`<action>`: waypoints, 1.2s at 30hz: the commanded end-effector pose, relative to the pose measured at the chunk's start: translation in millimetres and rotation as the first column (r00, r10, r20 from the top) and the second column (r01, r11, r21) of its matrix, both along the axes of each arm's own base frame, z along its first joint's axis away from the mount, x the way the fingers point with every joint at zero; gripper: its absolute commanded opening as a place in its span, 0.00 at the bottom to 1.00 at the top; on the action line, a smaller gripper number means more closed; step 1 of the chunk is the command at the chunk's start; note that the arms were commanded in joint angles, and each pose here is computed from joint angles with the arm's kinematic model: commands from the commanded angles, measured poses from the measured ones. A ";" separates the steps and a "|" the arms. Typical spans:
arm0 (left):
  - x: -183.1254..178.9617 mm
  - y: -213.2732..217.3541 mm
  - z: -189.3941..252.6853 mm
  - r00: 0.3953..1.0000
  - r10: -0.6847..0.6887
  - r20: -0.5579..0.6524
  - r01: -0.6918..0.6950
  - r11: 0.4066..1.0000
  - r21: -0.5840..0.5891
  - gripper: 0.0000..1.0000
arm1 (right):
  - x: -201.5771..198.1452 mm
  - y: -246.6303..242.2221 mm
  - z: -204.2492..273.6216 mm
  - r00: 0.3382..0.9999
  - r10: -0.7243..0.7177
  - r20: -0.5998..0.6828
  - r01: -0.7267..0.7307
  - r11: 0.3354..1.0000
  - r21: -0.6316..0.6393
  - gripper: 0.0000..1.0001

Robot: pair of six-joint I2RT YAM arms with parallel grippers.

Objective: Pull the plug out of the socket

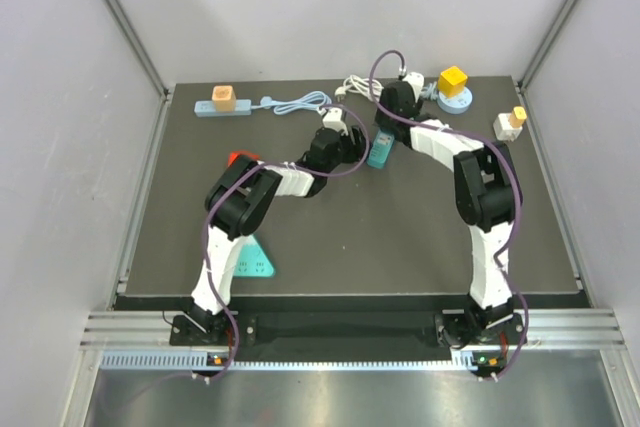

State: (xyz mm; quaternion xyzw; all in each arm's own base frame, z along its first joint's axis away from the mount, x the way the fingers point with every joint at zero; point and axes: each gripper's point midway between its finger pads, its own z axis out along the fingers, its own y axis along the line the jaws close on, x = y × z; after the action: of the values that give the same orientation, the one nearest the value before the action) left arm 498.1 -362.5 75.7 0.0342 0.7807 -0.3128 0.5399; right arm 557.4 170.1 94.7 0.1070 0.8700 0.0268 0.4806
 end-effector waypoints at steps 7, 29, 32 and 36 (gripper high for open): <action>-1.3 -19.8 13.9 0.973 -0.220 -0.072 0.196 0.947 -0.256 0.70 | -12.4 10.1 17.6 0.988 0.131 0.077 -0.141 0.981 0.134 0.00; -2.4 -50.3 -30.6 0.888 -0.391 -0.243 0.286 0.883 -0.373 0.66 | -8.8 16.1 10.7 0.979 0.169 0.111 -0.185 0.971 0.152 0.00; -2.5 -52.7 -34.0 0.877 -0.405 -0.259 0.288 0.874 -0.391 0.62 | -7.9 16.0 3.3 0.980 0.172 0.103 -0.187 0.970 0.156 0.00; -3.7 -55.6 -35.7 0.865 -0.421 -0.273 0.293 0.865 -0.408 0.51 | -12.0 18.2 -6.2 0.979 0.185 0.089 -0.197 0.966 0.168 0.01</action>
State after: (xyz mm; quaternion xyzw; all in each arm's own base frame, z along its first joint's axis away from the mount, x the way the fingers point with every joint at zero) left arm 504.8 -408.7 53.7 0.0239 0.7685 -0.5321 0.3546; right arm 551.5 173.4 97.1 0.0780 0.8513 0.1202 0.5048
